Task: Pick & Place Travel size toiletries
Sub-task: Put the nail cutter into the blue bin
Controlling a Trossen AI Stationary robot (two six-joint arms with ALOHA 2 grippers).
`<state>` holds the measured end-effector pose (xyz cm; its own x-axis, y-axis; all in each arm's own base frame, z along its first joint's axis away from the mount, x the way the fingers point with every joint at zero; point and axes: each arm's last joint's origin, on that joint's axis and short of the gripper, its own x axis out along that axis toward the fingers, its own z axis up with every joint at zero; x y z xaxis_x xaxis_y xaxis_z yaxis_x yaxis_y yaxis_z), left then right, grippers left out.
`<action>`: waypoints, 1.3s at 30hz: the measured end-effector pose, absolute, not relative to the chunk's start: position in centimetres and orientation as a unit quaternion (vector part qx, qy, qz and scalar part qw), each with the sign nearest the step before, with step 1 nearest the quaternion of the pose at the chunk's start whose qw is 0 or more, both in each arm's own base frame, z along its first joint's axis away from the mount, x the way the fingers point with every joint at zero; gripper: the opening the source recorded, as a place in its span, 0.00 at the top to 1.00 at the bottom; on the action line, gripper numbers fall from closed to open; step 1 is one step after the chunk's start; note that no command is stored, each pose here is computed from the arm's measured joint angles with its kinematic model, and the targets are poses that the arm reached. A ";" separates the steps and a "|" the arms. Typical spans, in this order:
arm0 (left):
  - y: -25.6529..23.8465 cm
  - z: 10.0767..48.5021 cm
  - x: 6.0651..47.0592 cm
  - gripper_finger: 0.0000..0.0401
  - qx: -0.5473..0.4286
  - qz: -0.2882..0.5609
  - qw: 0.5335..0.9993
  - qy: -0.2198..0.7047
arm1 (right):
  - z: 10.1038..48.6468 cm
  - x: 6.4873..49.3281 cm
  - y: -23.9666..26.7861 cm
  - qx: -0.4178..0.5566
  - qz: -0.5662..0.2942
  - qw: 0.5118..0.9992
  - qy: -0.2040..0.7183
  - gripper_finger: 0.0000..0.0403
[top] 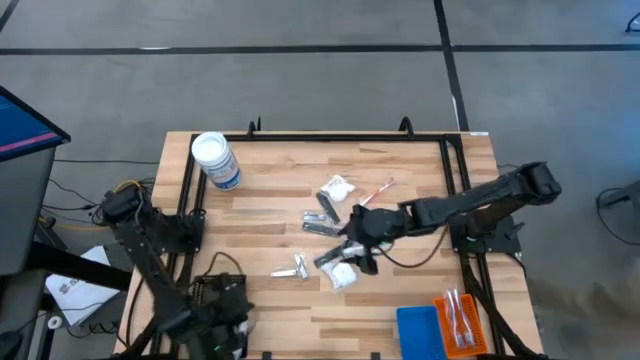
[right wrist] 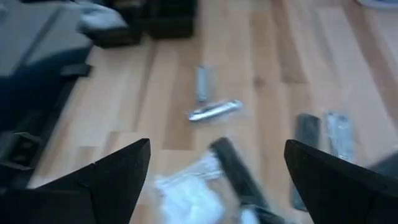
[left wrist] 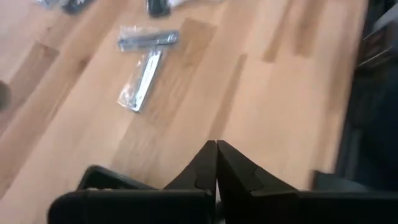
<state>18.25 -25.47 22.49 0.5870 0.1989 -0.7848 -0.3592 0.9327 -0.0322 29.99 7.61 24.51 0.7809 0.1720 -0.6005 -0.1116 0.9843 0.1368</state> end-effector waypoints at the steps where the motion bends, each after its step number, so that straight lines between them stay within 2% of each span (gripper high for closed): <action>1: -25.0 21.9 18.9 1.00 -0.089 0.149 0.882 0.439 | 24.7 29.6 8.2 0.047 0.087 0.947 0.305 0.10; 4: -23.4 20.3 20.6 1.00 -0.068 0.115 0.885 0.446 | 25.4 28.7 9.8 0.045 0.125 0.958 0.255 0.10; 8: -20.7 19.7 22.3 1.00 -0.056 0.079 0.908 0.408 | 25.9 28.2 11.7 0.043 0.158 0.960 0.227 0.10; 15: -15.3 22.1 22.6 1.00 -0.034 0.042 0.947 0.318 | 25.3 27.4 14.3 0.029 0.201 0.951 0.234 0.10; 21: -10.6 23.7 22.4 1.00 -0.015 0.061 0.970 0.234 | 24.5 27.8 16.3 0.004 0.231 0.951 0.206 0.10; 24: -8.3 23.5 22.5 1.00 -0.021 0.085 0.976 0.201 | 24.5 28.7 15.7 0.005 0.176 0.962 0.206 0.10; 29: -5.9 21.0 22.3 1.00 -0.058 0.076 0.977 0.192 | 24.9 30.0 11.0 0.065 -0.028 0.971 0.228 0.12; 31: -5.7 20.1 22.1 1.00 -0.079 0.054 0.977 0.188 | 25.1 30.2 8.8 0.095 -0.073 0.965 0.234 0.15; 35: -5.7 19.2 21.7 1.00 -0.092 0.032 0.980 0.172 | 25.0 30.9 5.0 0.127 -0.127 0.954 0.239 0.23; 39: -5.8 19.2 21.6 1.00 -0.094 0.020 0.982 0.161 | 24.5 31.7 3.2 0.128 -0.112 0.954 0.247 0.27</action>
